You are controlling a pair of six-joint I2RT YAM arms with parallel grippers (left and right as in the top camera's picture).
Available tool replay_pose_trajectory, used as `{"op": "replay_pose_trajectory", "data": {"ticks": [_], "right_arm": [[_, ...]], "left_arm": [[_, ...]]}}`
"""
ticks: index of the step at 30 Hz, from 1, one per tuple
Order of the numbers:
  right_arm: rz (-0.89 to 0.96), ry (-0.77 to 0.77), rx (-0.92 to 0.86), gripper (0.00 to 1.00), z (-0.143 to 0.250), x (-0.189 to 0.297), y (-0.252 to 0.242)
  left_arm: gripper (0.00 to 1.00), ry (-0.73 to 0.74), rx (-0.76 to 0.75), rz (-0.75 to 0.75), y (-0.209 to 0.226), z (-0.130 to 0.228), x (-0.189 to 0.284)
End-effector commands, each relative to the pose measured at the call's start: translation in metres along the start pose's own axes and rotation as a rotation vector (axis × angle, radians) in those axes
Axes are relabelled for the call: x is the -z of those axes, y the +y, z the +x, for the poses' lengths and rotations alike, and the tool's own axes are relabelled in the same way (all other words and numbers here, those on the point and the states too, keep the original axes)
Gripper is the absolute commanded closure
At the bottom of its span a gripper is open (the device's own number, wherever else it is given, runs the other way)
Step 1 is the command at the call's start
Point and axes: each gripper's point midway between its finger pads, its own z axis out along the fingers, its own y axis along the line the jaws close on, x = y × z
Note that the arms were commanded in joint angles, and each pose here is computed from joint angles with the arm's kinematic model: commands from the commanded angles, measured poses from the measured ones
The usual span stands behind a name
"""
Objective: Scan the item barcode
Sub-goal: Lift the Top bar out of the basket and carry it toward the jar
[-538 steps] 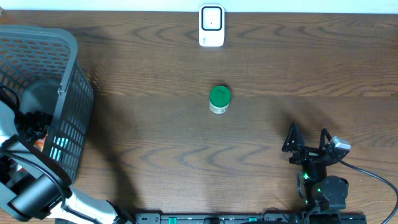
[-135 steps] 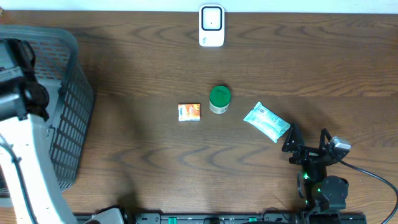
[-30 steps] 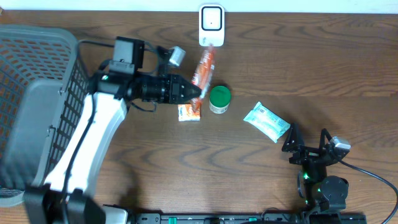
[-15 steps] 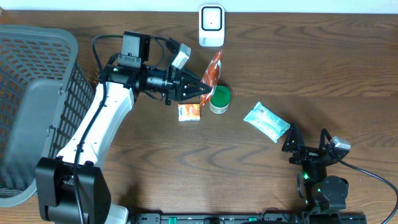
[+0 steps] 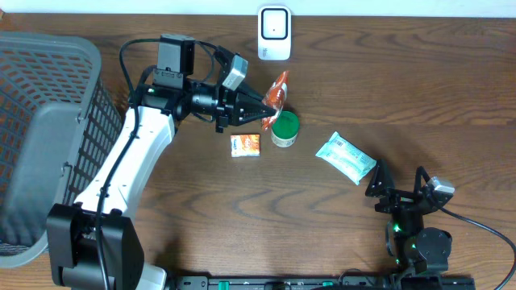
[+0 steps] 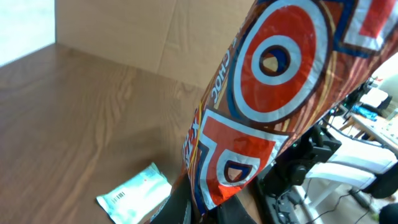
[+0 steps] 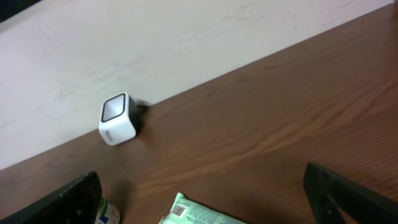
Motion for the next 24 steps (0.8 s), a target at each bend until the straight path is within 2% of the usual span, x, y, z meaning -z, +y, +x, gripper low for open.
{"op": "replay_pose_trajectory", "data": {"ticks": [1,5,7,17,24], "right_arm": [[0.007,-0.001,-0.001,0.01,0.000,0.000,-0.001],[0.007,-0.001,0.000,0.01,0.000,0.000,-0.001],[0.007,-0.001,-0.001,0.01,0.000,0.000,-0.001],[0.007,-0.001,-0.001,0.01,0.000,0.000,-0.001],[0.007,-0.001,-0.001,0.01,0.000,0.000,-0.001]], "left_arm": [[0.93,-0.016,-0.151,0.050,-0.026,-0.023,-0.006],[0.93,-0.023,-0.247,0.047,-0.032,-0.035,-0.005],[0.93,-0.024,-0.234,0.044,-0.034,-0.037,-0.004],[0.93,-0.012,0.067,0.052,-0.035,-0.031,-0.005],[0.93,0.002,0.378,0.052,-0.039,-0.020,-0.004]]}}
